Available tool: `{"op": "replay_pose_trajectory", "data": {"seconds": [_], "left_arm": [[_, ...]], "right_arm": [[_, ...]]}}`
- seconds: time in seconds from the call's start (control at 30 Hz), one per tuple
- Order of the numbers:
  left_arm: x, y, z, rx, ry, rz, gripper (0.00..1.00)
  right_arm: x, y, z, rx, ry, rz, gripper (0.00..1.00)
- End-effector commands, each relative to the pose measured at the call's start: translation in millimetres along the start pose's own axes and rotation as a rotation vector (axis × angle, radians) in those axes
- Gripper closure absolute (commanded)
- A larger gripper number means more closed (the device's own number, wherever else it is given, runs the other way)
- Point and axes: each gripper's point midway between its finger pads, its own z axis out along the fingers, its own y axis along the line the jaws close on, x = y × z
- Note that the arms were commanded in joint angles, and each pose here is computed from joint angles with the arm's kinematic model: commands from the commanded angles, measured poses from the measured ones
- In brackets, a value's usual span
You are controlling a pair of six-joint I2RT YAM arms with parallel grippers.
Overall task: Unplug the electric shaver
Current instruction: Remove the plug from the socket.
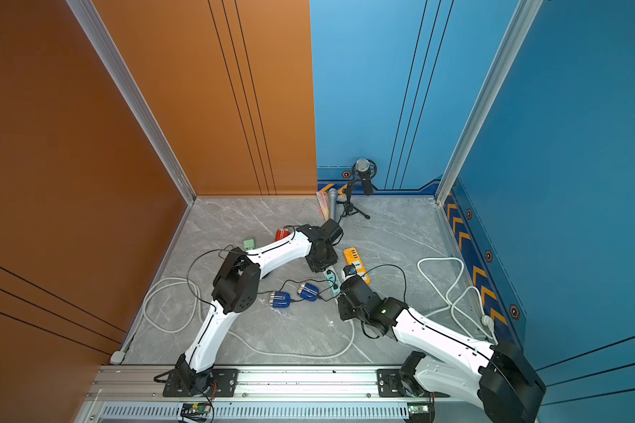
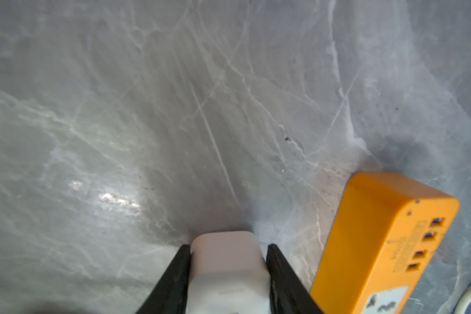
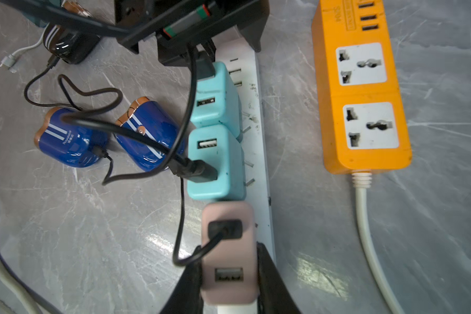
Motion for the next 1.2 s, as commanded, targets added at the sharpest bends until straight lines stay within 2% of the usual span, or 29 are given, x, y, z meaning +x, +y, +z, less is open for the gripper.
{"op": "replay_pose_trajectory", "data": {"seconds": [0.0,0.07,0.23,0.4,0.73,0.97,1.17], "left_arm": [[27.3,60.8,45.2,-0.230,0.086,0.022,0.70],[27.0,60.1,44.9,-0.229,0.086,0.022,0.70],[26.6,60.4,45.5,-0.230,0.083,0.022,0.70],[28.2,61.3,46.5,-0.235,0.088,0.026,0.70],[20.9,52.6,43.2,-0.208,0.079,0.050,0.68],[9.5,36.8,35.1,-0.173,0.034,0.099,0.66],[2.2,28.5,29.8,-0.151,0.011,0.126,0.64]], "right_arm": [[-18.9,25.5,-0.7,-0.119,-0.023,0.108,1.00],[-21.6,25.1,-4.6,-0.059,-0.046,0.026,1.00],[-35.4,14.4,-22.1,0.190,-0.150,-0.216,1.00],[-39.4,20.2,-24.4,0.295,-0.161,-0.365,1.00],[-16.1,22.3,-20.5,0.186,-0.084,-0.294,1.00],[17.2,32.4,-20.1,0.052,0.016,-0.325,1.00],[31.2,34.7,-31.9,-0.006,0.002,-0.357,1.00]]}}
